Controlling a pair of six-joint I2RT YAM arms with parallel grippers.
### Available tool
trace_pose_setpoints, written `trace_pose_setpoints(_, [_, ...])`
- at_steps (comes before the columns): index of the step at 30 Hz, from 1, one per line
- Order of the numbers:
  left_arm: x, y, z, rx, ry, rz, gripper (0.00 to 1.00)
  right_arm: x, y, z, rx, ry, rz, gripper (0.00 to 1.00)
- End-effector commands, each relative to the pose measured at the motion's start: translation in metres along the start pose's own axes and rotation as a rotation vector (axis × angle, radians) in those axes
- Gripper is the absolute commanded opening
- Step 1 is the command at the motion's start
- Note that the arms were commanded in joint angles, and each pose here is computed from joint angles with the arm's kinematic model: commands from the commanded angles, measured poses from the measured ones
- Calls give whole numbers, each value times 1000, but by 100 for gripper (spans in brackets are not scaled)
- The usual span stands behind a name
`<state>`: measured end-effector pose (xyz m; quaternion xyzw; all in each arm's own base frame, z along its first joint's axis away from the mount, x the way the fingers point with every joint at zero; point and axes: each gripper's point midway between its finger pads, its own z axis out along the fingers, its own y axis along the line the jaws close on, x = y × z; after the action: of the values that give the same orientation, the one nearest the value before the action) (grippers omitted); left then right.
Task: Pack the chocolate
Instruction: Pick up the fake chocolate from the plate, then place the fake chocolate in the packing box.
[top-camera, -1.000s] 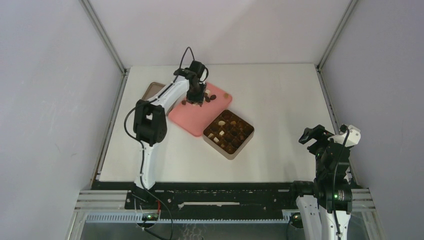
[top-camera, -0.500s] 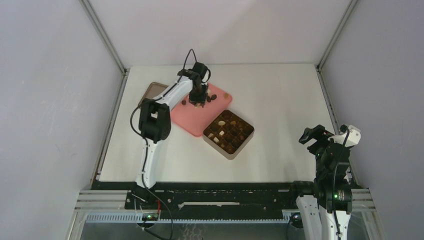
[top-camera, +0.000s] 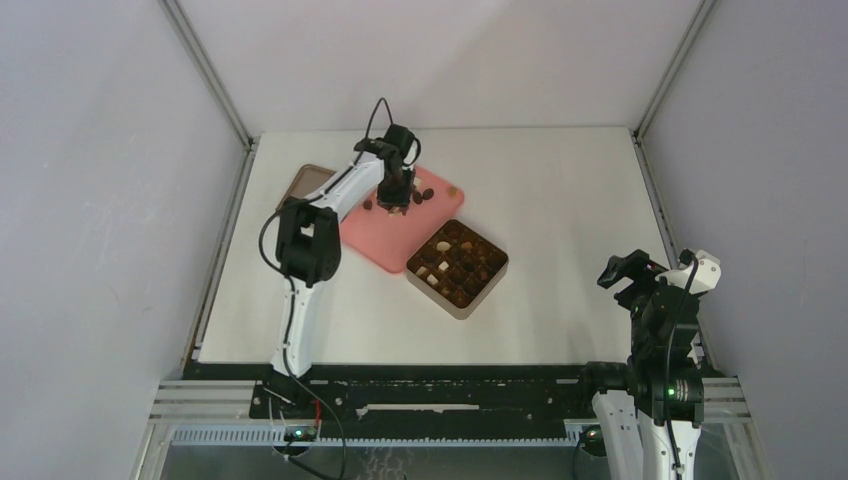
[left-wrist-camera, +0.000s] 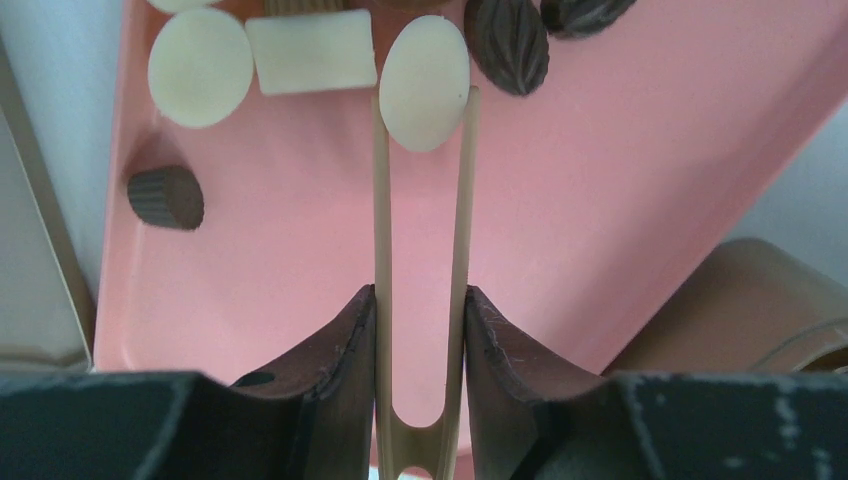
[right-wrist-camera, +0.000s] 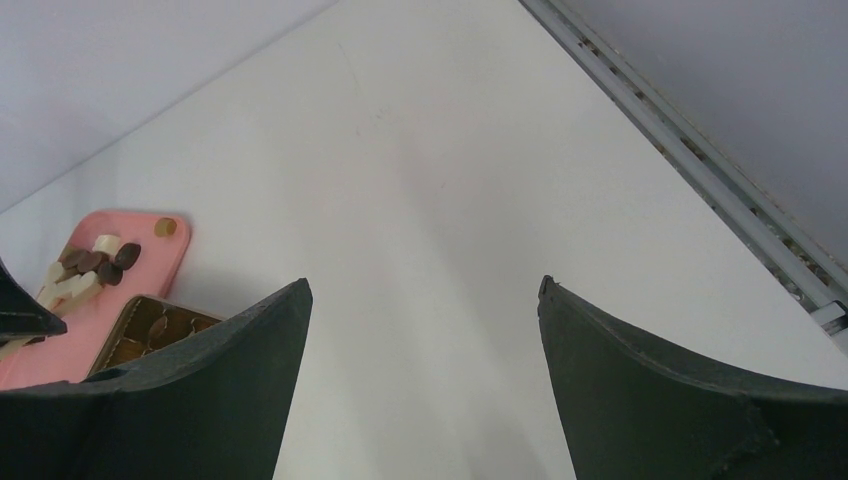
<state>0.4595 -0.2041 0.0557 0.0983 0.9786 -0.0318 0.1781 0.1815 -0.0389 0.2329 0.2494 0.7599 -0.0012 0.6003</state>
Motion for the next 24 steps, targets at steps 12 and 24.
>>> trace_pose_setpoints(12, [59, 4, -90, 80, -10, 11, 0, -8, 6, -1, -30, -36, 4, 92])
trace_pose_setpoints(24, [134, -39, -152, 220, -12, 168, 2, -9, 8, -3, -46, -42, 4, 92])
